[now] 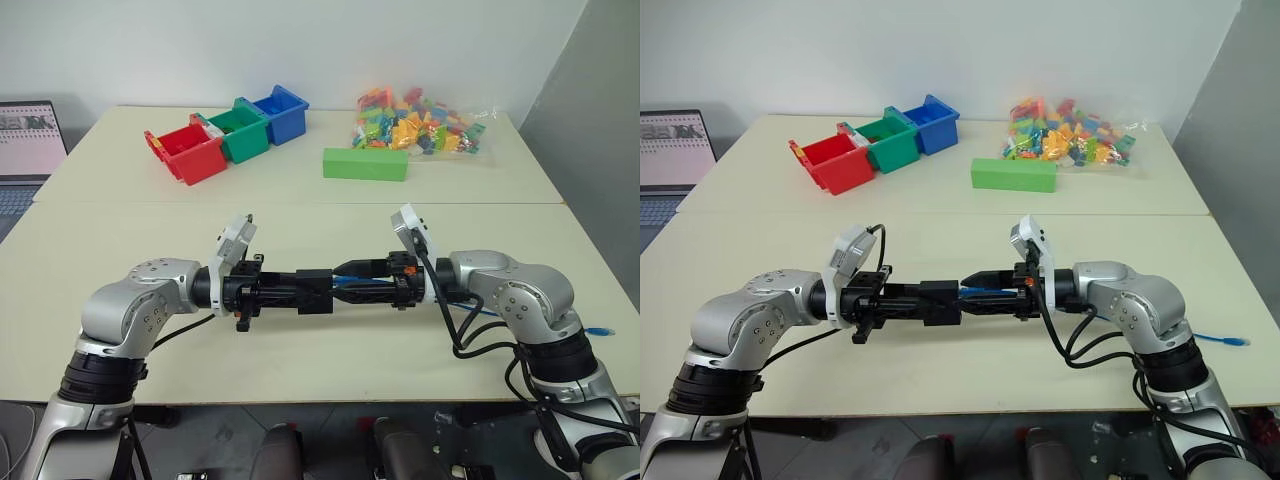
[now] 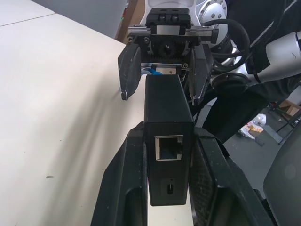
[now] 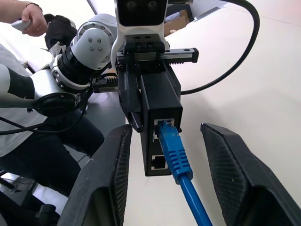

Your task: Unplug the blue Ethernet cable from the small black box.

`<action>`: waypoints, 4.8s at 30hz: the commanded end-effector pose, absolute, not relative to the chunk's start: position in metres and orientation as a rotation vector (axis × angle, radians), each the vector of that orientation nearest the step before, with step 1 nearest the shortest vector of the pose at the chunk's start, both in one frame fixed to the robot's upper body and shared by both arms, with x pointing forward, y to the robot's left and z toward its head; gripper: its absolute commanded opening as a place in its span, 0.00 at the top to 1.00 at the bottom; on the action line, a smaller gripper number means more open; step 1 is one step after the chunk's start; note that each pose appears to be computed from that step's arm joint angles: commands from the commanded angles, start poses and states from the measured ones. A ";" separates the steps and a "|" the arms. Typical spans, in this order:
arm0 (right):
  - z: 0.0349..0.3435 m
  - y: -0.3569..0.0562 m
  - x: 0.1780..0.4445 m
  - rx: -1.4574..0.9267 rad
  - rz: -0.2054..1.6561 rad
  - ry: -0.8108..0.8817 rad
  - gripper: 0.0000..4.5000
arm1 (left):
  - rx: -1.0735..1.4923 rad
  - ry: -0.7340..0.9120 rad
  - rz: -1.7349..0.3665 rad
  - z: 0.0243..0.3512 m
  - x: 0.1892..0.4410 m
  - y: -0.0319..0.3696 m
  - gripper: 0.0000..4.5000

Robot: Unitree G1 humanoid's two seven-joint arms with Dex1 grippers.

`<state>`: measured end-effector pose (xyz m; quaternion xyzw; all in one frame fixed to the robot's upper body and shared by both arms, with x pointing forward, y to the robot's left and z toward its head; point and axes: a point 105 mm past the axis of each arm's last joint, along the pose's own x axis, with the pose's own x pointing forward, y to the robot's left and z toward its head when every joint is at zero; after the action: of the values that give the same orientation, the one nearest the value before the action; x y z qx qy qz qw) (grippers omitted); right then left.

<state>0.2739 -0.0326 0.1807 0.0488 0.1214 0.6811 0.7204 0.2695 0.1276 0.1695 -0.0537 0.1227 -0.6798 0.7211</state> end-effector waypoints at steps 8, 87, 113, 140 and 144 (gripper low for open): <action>0.198 -0.037 0.274 0.116 1.526 0.213 0.45 | -0.088 0.232 -1.512 0.180 0.266 0.128 0.82; 0.189 -0.039 0.267 0.118 1.533 0.290 0.99 | -0.109 0.240 -1.544 0.176 0.259 0.122 0.82; 0.158 -0.128 0.432 -0.318 0.457 0.056 0.84 | -0.037 0.095 -0.977 0.168 0.310 0.169 0.82; 0.223 -0.040 0.320 -0.250 1.144 -0.004 0.12 | 0.204 -0.134 -0.197 0.134 0.421 0.231 0.82; 0.220 -0.041 0.320 -0.257 1.135 0.008 0.12 | 0.189 -0.106 -0.185 0.124 0.421 0.234 0.82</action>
<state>0.3252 -0.0427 0.2052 -0.1087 0.0319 0.5324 0.8389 0.4182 0.2308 0.1104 0.0921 -0.0291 -0.1015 0.9901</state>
